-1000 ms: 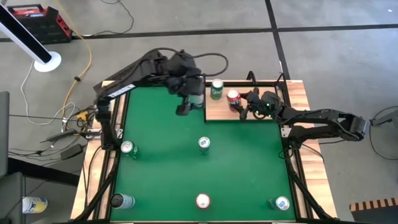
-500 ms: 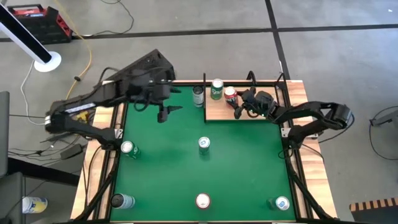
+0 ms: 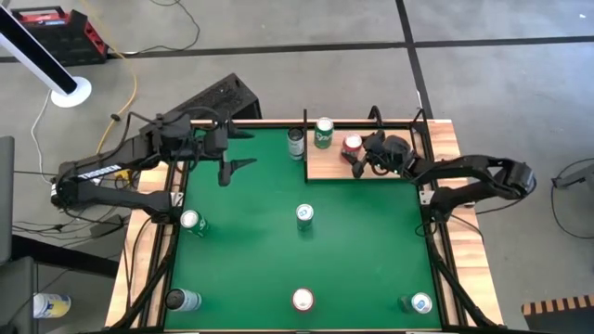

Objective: Place canned beverage on shelf
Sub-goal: Put the top orange soda can on the shelf

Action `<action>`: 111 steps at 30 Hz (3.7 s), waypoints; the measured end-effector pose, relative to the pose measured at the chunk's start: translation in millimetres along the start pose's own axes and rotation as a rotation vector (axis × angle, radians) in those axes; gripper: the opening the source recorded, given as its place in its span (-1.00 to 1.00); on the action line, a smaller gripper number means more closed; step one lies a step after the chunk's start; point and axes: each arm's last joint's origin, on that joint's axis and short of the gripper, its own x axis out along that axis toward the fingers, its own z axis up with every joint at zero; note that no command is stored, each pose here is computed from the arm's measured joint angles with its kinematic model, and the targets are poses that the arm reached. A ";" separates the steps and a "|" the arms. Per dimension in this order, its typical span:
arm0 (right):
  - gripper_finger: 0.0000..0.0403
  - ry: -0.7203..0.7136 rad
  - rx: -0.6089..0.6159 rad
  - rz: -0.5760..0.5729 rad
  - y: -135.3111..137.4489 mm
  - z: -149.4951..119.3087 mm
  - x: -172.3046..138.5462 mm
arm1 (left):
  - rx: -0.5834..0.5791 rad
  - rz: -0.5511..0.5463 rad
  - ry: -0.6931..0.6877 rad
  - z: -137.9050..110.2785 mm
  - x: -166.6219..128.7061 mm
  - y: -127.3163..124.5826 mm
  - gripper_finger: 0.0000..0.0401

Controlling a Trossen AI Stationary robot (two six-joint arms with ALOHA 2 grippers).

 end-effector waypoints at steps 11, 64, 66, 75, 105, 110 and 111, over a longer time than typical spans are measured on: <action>0.78 -0.026 -0.013 -0.001 -1.7 29.3 -24.4 | 0.038 -0.014 0.052 -5.1 0.9 -1.3 0.41; 0.91 0.036 -0.051 0.123 -45.6 38.4 1.2 | -0.014 -0.046 0.144 -14.0 -0.4 -4.0 0.41; 0.91 0.018 -0.057 0.097 -46.9 49.5 -1.3 | -0.007 -0.047 0.149 -14.5 -0.4 -4.1 0.41; 0.82 0.037 -0.053 0.165 -32.3 106.8 -20.0 | -0.008 -0.055 0.179 -17.3 -0.9 -4.9 0.41; -0.90 0.583 -0.226 0.070 4.7 56.8 8.7 | 0.012 -0.024 0.164 -15.5 -0.6 -3.5 0.41; -0.89 0.571 -0.229 0.039 -5.3 57.9 9.6 | 0.012 -0.017 0.155 -14.5 -0.4 -3.1 0.41; -0.90 0.570 -0.236 0.034 -7.7 58.0 9.8 | 0.012 -0.017 0.153 -14.3 -0.4 -3.0 0.41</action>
